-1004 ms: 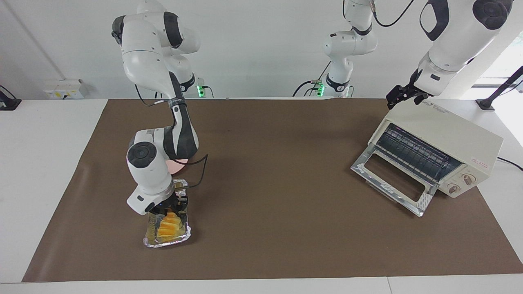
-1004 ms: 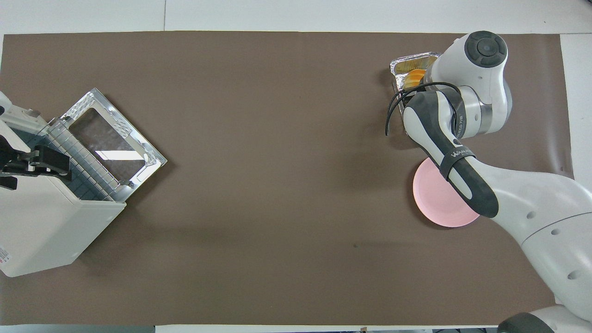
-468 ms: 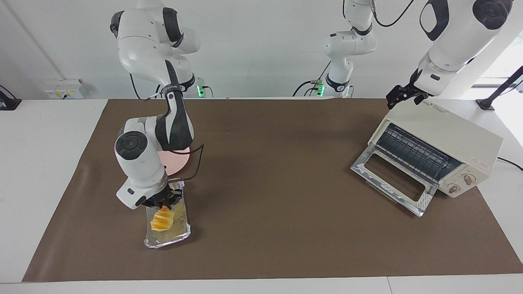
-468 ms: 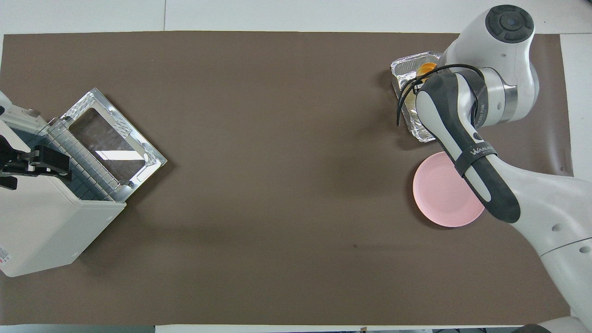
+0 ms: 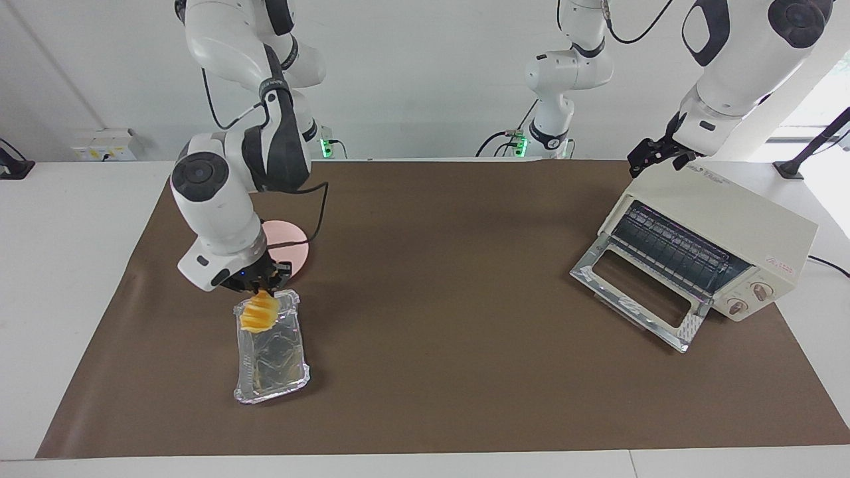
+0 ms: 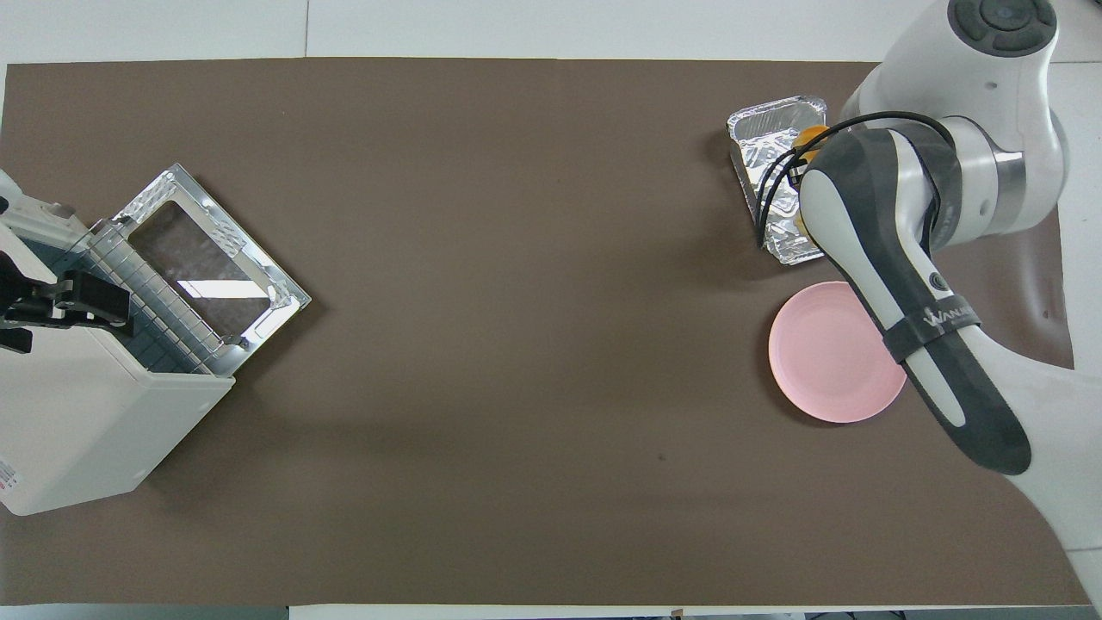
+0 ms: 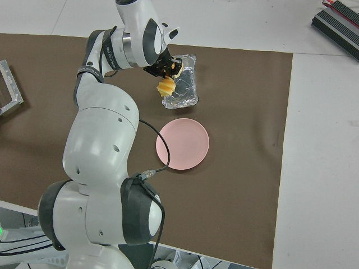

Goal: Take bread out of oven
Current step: 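Lift the bread out of the tray over the pink plate, then lower the bread onto the pink plate and open the right gripper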

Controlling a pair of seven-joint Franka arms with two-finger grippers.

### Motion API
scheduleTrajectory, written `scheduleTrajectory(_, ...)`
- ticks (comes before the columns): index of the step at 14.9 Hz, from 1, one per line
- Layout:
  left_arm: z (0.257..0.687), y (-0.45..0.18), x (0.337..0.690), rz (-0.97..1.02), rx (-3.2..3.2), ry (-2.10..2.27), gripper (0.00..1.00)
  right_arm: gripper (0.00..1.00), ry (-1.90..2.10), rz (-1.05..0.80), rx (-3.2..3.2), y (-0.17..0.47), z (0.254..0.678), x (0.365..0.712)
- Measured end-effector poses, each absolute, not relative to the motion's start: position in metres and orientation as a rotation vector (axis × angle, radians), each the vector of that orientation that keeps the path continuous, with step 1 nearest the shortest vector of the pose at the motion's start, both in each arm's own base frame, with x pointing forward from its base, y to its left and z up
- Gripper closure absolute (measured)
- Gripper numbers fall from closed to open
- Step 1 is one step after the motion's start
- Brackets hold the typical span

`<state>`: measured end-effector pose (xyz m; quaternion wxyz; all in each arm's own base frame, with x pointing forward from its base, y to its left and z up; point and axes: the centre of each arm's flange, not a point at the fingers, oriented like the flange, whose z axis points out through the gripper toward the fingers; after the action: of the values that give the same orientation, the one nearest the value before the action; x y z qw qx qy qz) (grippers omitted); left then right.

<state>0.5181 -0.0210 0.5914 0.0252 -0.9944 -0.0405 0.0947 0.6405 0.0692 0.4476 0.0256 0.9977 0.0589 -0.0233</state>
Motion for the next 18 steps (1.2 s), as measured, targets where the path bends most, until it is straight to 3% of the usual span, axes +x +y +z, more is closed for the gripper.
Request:
scheduleTrajectory(3, 0.591, -0.021, 0.518, 0.293, -3.075, -0.125, 0.00, 0.80, 0.176, -0.045, 3.100, 0.064, 0.437, 0.587)
scheduleTrajectory(9, 0.591, -0.021, 0.518, 0.293, -3.075, -0.125, 0.00, 0.80, 0.150, 0.126, 3.111, 0.042, 0.353, 0.494)
scheduleTrajectory(18, 0.591, -0.021, 0.518, 0.293, -3.075, -0.126, 0.00, 0.82, 0.147, 0.204, 3.111, 0.030, 0.322, 0.472)
